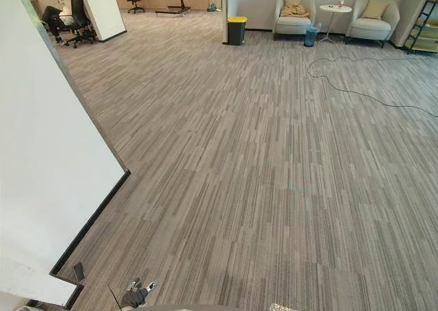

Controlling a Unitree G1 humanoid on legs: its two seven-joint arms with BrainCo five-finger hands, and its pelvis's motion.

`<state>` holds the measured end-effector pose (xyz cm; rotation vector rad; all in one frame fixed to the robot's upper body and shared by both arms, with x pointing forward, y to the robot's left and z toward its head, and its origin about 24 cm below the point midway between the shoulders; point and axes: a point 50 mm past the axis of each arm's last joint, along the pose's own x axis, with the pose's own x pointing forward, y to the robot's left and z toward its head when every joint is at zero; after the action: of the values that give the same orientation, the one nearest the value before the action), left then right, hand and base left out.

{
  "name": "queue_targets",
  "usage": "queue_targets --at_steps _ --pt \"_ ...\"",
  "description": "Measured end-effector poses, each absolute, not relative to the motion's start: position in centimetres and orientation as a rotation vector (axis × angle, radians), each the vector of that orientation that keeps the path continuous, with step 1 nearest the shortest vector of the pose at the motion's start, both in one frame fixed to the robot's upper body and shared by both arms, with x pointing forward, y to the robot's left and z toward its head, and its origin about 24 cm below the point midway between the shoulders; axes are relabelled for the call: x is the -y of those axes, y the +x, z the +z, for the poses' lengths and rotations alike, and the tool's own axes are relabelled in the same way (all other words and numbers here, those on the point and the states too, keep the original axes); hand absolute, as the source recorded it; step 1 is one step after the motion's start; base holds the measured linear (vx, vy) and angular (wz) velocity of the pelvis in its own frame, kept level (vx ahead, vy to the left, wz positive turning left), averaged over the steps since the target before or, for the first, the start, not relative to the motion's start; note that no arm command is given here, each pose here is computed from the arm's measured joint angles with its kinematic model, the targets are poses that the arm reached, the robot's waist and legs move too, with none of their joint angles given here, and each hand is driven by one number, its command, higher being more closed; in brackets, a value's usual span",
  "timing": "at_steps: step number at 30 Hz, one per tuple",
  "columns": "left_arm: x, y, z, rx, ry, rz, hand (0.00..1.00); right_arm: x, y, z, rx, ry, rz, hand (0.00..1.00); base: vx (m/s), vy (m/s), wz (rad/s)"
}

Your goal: Organize washtable

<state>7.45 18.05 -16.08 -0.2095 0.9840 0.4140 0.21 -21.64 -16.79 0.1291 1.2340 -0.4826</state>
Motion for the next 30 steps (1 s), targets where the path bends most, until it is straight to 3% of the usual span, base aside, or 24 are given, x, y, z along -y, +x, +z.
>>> queue_targets --at_steps 30 --pt "-18.16 7.57 -16.19 -0.998 -0.184 0.387 0.00 21.54 0.72 -16.89 -1.234 0.125 -0.469 0.00 -0.02 0.001 0.00"
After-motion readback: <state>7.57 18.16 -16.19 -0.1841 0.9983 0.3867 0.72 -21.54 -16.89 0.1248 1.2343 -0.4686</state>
